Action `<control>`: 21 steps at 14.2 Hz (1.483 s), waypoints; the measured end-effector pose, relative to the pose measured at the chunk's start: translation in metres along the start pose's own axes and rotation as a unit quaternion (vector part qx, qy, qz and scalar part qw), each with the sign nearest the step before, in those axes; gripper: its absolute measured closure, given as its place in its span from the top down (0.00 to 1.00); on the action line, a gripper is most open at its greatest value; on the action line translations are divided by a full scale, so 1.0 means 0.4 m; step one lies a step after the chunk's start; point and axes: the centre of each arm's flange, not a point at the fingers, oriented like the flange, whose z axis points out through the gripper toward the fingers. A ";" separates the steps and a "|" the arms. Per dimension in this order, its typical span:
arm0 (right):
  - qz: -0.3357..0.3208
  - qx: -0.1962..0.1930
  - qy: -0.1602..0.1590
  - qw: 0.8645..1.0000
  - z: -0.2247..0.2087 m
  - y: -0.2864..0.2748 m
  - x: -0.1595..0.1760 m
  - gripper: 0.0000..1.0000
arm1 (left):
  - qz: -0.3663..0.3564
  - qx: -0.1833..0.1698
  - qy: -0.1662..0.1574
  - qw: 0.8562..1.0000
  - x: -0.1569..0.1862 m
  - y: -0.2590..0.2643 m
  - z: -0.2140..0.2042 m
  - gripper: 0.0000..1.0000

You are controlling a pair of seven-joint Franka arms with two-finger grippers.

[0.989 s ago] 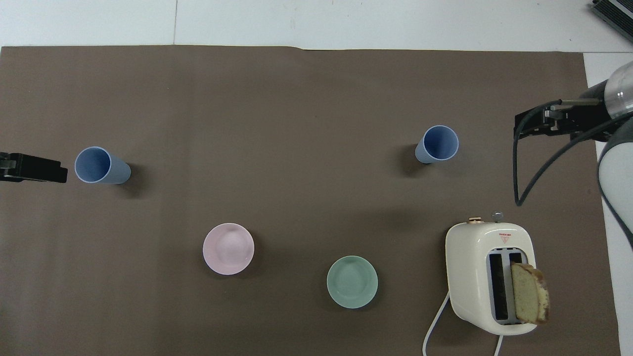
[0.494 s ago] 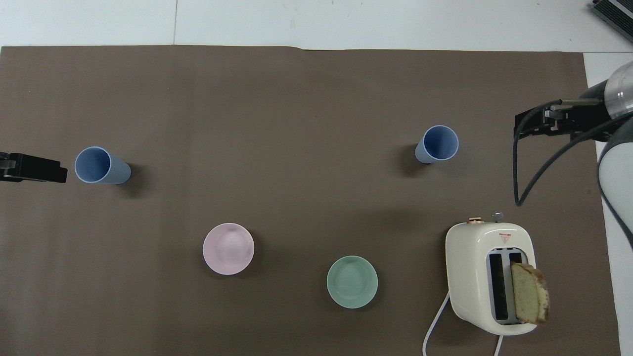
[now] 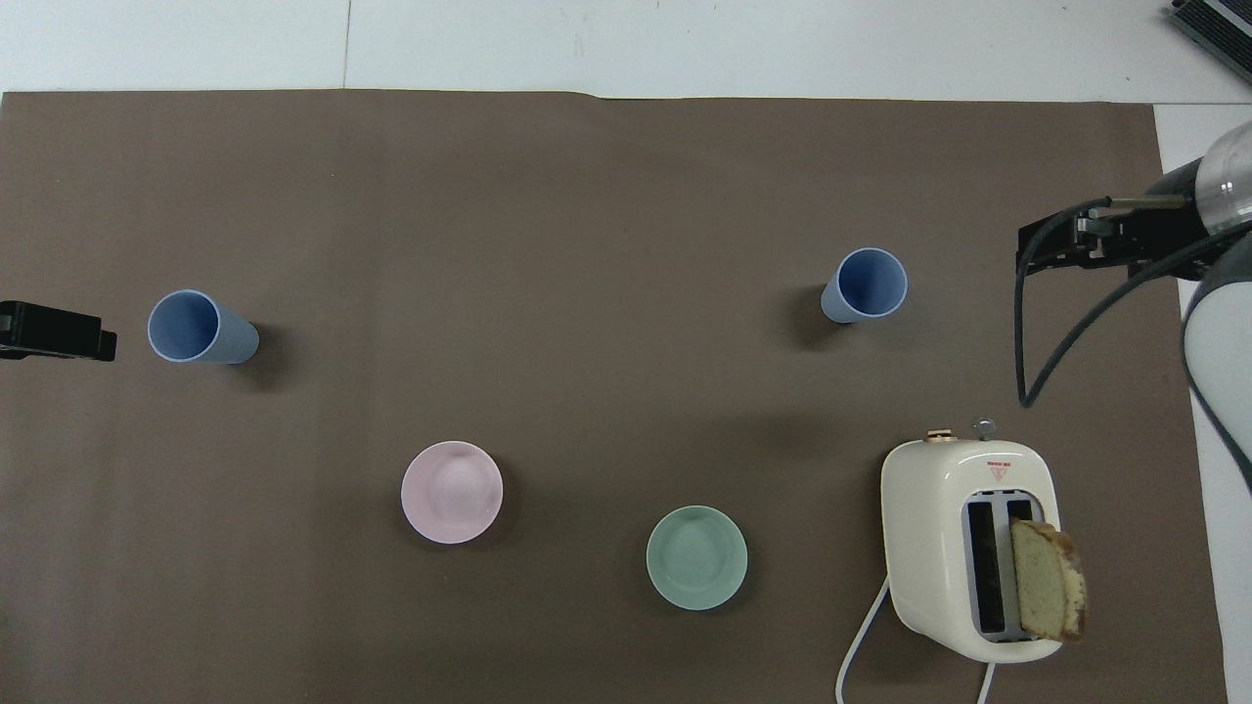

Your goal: Stack blue cups with both arms

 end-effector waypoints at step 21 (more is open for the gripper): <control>0.000 0.000 0.000 1.000 0.000 0.000 0.000 1.00 | 0.002 0.008 0.015 1.000 0.036 -0.409 0.227 1.00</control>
